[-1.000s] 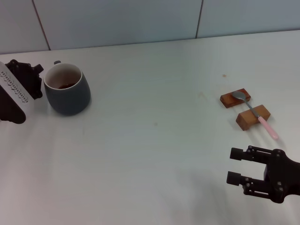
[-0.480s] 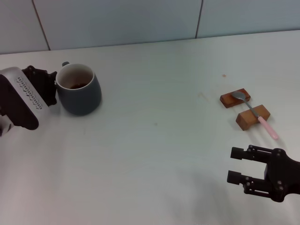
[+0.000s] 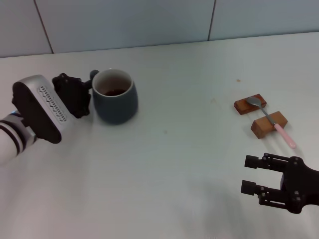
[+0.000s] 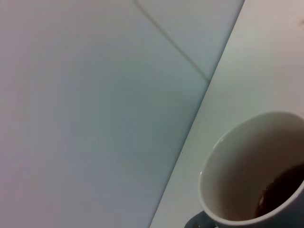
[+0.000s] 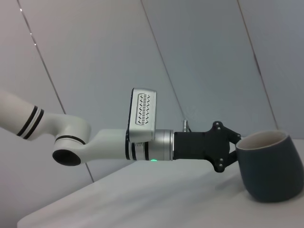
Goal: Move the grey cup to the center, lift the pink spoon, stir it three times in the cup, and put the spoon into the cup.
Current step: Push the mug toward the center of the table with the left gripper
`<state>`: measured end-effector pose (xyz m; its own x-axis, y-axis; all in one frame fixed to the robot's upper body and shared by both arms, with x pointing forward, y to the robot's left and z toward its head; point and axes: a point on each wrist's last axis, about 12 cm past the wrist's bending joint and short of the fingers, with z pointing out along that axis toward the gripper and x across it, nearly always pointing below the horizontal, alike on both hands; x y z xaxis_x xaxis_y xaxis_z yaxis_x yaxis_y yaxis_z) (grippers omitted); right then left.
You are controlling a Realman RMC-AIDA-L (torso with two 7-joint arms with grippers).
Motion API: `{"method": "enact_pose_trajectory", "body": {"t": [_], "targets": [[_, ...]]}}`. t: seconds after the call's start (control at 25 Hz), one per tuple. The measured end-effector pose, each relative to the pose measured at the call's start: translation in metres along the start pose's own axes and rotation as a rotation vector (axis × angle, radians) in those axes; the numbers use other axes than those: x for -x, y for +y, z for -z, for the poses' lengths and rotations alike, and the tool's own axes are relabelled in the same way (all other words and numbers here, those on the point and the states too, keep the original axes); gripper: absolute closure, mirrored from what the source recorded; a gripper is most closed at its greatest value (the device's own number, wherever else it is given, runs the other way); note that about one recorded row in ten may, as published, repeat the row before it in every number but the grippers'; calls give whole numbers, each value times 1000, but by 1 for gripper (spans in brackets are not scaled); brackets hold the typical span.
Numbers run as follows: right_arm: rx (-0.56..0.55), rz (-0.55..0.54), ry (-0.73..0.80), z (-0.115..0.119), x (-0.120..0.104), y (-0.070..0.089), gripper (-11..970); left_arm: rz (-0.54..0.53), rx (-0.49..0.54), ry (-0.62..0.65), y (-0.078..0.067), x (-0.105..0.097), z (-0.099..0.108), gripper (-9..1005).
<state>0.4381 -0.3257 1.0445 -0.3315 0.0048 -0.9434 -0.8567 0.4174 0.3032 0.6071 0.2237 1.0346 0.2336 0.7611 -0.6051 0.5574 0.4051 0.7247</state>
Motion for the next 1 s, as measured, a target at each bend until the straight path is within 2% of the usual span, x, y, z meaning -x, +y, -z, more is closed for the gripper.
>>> {"method": "enact_pose_trajectory", "body": {"t": [0.6,1.0], "targets": [[5,5,0,-1,2,-1,292,37,-83,-110,-20,33,-15,992],[4,5,-3,-1,2,-1,293,32,-158,-184,-37,47,-14,993]]}}
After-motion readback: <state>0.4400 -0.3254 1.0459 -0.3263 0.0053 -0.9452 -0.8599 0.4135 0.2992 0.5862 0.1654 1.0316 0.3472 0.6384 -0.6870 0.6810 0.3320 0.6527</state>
